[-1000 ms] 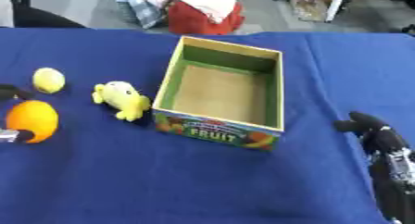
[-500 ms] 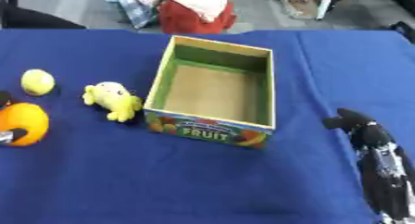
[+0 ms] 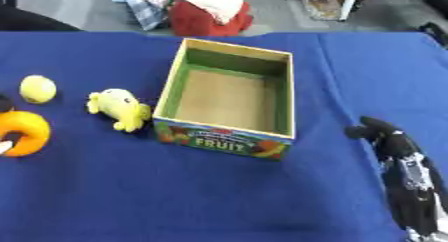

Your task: Pick up objects on the table and place them in the box.

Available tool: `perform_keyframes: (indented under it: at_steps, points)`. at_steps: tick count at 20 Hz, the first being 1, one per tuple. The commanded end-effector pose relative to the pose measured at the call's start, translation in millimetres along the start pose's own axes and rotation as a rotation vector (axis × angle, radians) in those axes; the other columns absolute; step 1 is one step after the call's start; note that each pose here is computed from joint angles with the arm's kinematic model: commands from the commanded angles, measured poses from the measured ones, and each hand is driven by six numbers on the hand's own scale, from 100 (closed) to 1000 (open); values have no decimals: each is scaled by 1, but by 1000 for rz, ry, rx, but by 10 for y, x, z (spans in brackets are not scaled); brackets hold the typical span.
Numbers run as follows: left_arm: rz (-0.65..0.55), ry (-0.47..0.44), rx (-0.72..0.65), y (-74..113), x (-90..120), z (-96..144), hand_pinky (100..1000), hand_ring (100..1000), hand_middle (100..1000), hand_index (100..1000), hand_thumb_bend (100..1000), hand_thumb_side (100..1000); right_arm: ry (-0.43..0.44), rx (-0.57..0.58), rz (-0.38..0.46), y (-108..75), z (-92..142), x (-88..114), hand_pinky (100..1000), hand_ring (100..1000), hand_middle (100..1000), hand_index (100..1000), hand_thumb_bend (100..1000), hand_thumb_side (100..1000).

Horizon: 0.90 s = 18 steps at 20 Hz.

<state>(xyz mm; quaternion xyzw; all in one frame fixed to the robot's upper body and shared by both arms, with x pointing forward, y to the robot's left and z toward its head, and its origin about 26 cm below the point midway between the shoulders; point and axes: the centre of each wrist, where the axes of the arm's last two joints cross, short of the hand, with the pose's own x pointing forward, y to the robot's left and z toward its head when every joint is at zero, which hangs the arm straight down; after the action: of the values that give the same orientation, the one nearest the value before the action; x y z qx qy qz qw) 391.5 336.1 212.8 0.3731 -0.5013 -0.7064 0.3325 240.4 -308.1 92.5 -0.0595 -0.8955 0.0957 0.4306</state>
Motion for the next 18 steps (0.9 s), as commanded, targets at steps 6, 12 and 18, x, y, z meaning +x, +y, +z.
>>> perform_keyframes:
  at_steps: [6, 12, 18]
  points:
    - [96, -40, 71, 187, 10, 77, 436, 390, 382, 512, 100, 244, -10, 0, 5, -30, -24, 45, 953, 777, 620, 836, 100, 1000]
    - [156, -82, 132, 340, 47, 103, 397, 338, 332, 468, 100, 254, -8, 2, 6, -39, -22, 46, 953, 777, 620, 836, 100, 1000]
    - [157, -143, 197, 554, 142, 86, 345, 283, 271, 405, 100, 290, -10, 10, 2, -56, -22, 50, 952, 777, 620, 836, 100, 1000]
